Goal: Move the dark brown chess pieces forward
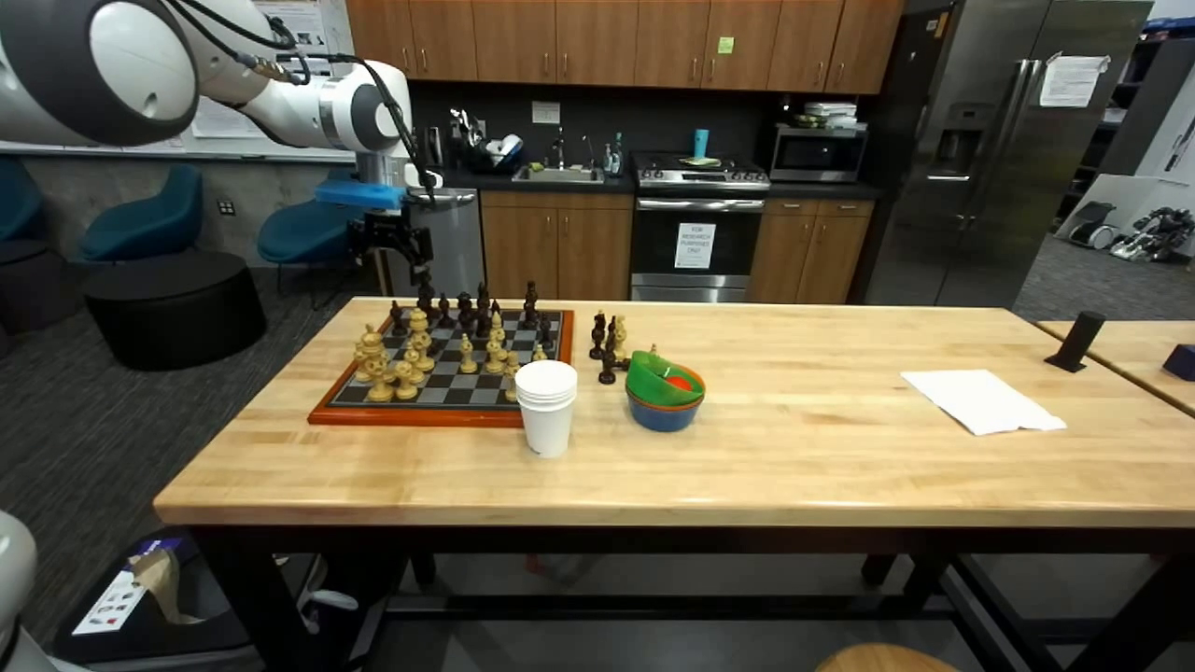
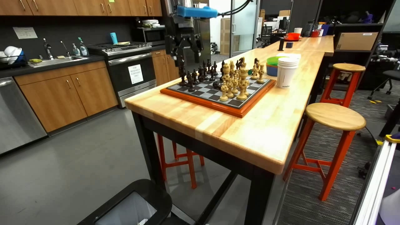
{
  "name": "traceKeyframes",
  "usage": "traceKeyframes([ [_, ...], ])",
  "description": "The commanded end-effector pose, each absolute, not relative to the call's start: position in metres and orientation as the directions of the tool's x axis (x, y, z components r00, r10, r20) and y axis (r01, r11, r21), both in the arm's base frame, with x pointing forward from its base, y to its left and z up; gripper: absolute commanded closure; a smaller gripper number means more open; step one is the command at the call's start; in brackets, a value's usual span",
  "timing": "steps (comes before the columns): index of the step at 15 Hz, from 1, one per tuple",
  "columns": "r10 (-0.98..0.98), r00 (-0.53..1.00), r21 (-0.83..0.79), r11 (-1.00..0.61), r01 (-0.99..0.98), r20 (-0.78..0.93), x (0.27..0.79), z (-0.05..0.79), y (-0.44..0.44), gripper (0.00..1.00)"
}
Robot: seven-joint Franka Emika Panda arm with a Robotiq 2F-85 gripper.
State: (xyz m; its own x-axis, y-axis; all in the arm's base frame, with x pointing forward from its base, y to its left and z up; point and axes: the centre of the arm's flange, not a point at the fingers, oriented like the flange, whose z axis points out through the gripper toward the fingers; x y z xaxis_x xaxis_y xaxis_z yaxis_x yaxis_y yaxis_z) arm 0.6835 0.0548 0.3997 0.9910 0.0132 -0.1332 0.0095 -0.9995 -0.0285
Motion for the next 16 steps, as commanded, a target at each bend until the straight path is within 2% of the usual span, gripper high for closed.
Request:
traceKeyframes([
  [1, -0.044, 0.991, -0.039, -0.998, -0.049, -0.130, 0.685, 0.386, 0.055, 0.00],
  [16, -0.106, 0.987, -0.014, -0.994, -0.108, -0.124, 0.701, 0.336, 0.052, 0.00],
])
